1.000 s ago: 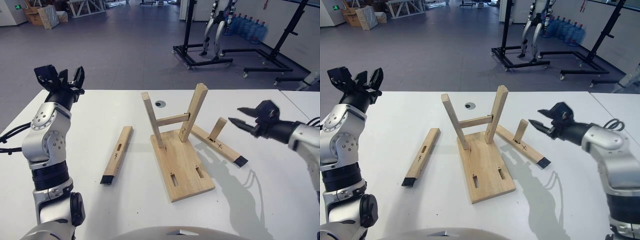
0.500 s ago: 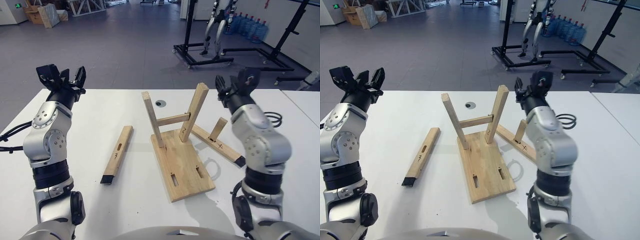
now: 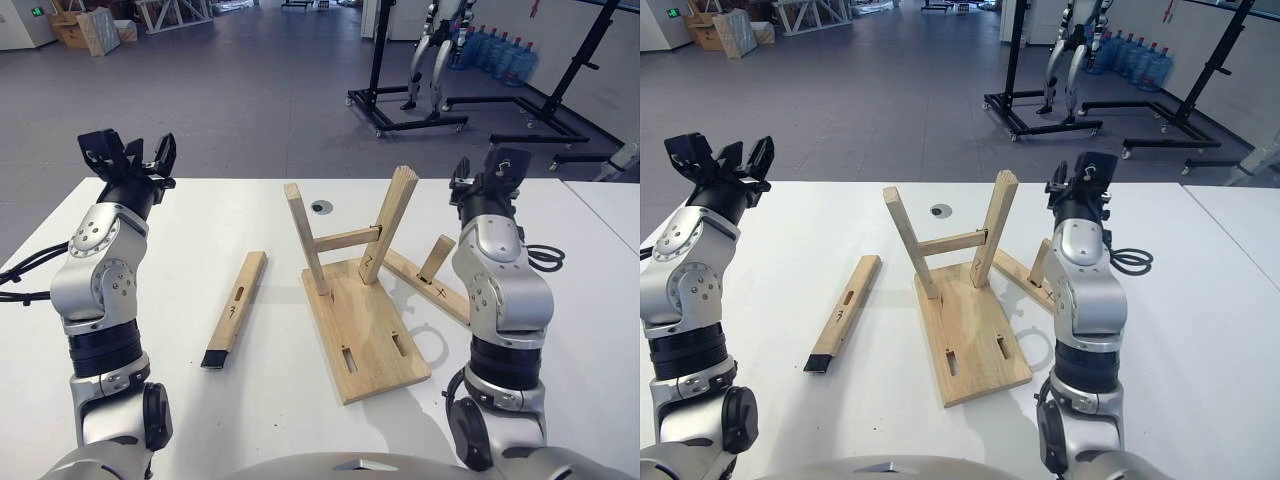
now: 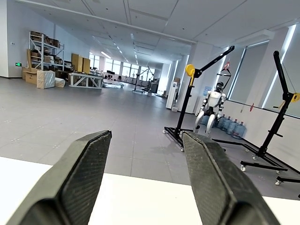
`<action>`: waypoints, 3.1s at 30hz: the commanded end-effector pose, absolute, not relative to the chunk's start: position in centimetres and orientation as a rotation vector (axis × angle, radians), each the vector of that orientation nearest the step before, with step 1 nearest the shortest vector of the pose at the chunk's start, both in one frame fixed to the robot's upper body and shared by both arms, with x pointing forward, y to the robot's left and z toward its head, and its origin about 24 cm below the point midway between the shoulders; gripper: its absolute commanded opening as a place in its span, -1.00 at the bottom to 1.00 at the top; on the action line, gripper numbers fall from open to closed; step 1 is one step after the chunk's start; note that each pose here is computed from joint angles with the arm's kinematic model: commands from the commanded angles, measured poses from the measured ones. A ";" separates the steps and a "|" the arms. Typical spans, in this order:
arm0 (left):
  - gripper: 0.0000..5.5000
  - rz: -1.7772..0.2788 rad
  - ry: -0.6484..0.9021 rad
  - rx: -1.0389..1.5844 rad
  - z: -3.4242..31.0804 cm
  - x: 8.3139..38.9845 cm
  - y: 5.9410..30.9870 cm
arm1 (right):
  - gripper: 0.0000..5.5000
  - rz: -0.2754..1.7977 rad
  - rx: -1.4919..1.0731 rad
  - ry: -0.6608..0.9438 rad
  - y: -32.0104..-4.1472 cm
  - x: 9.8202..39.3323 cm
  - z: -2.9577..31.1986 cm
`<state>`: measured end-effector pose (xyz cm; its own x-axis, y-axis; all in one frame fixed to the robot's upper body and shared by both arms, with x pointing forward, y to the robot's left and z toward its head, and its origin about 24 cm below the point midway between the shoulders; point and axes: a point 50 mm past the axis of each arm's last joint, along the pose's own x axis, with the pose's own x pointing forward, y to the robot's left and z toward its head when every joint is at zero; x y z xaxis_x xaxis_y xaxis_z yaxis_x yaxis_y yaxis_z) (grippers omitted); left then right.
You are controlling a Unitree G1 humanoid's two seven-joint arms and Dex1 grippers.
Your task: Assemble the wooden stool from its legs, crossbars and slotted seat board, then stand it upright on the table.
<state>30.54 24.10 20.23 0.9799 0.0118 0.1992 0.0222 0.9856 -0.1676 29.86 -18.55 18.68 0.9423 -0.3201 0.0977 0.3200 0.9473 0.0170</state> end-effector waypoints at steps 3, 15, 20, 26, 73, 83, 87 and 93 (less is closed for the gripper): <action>0.00 -0.005 -0.211 -0.170 20.6 30.5 23.9 | -0.15 -0.324 0.010 -0.125 -18.3 30.7 19.2; 0.00 0.004 -0.195 -0.175 20.0 30.3 23.9 | -0.15 -0.365 0.018 0.224 -19.8 30.6 7.0; 0.00 0.004 -0.196 -0.181 20.0 30.4 23.7 | -0.15 -0.305 0.112 0.213 -18.6 31.5 6.2; 0.00 0.006 -0.202 -0.180 20.0 30.4 23.8 | -0.15 -0.253 0.201 -0.073 -20.0 33.3 17.4; 0.46 -0.935 0.256 -0.240 15.2 18.8 17.8 | 0.39 0.701 -0.289 0.607 -28.0 27.3 7.8; 0.53 -0.931 0.235 -0.205 15.2 19.6 17.3 | 0.41 0.704 -0.386 0.701 -28.2 26.7 4.8; 0.54 -0.940 0.203 -0.262 15.7 19.9 17.2 | 0.30 0.705 -0.445 0.729 -28.8 26.2 3.8; 0.54 -0.932 0.188 -0.307 16.0 19.9 17.4 | -0.11 0.712 -0.403 0.733 -29.2 25.5 3.7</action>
<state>19.67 17.23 15.62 0.5725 -0.8190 -0.0385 0.7608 0.5481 -0.3474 26.51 -28.66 4.74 0.5717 0.4624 -0.6778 -0.7180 0.6817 -0.1405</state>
